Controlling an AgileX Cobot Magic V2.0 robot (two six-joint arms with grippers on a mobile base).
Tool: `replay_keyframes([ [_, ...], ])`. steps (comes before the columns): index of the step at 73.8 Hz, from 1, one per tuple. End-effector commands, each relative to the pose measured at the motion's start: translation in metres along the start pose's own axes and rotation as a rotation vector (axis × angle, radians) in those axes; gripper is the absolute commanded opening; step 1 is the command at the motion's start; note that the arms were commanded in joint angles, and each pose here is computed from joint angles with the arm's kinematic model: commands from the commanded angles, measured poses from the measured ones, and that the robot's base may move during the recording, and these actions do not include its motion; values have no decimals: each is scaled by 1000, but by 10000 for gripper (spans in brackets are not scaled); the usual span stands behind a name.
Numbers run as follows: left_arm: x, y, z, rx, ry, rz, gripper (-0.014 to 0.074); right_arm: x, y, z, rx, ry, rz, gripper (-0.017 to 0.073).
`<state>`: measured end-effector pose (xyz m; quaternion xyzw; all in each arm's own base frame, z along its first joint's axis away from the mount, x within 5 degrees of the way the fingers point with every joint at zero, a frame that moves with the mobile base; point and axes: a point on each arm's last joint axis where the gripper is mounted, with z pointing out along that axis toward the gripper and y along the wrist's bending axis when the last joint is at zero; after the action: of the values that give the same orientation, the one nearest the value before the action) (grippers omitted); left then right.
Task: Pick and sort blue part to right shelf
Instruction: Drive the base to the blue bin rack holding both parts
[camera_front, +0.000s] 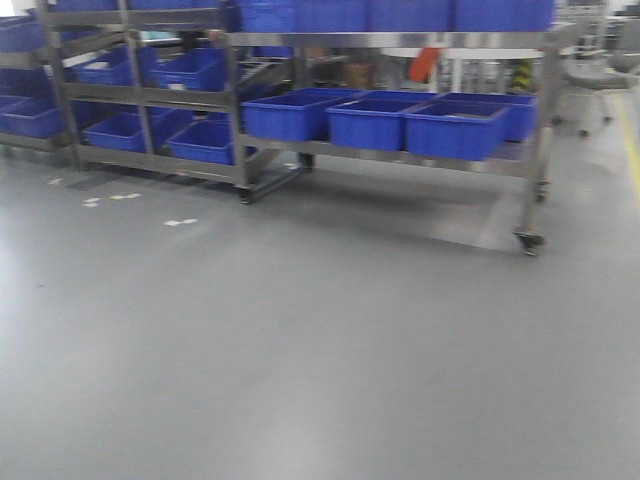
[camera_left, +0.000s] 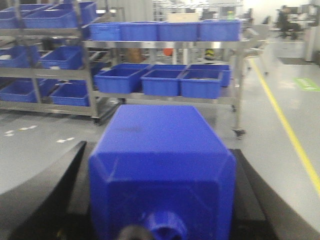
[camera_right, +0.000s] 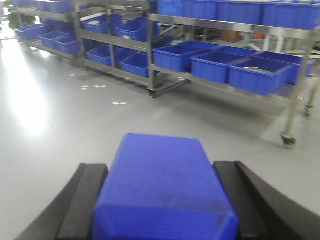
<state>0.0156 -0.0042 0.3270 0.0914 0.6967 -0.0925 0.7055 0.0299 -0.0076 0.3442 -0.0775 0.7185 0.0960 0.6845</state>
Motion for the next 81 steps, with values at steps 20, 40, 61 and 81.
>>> replay_keyframes([
  [20, -15, 0, -1, 7, -101, -7, 303, -17, 2, -2, -20, -104, -23, 281],
  [40, -15, 0, -1, 7, -101, -7, 303, -17, 2, -2, -20, -105, -23, 281],
  [61, -15, 0, -1, 7, -101, -7, 303, -17, 2, -2, -20, -105, -23, 281],
  [81, -15, 0, -1, 7, -101, -7, 303, -17, 2, -2, -20, -104, -23, 281],
])
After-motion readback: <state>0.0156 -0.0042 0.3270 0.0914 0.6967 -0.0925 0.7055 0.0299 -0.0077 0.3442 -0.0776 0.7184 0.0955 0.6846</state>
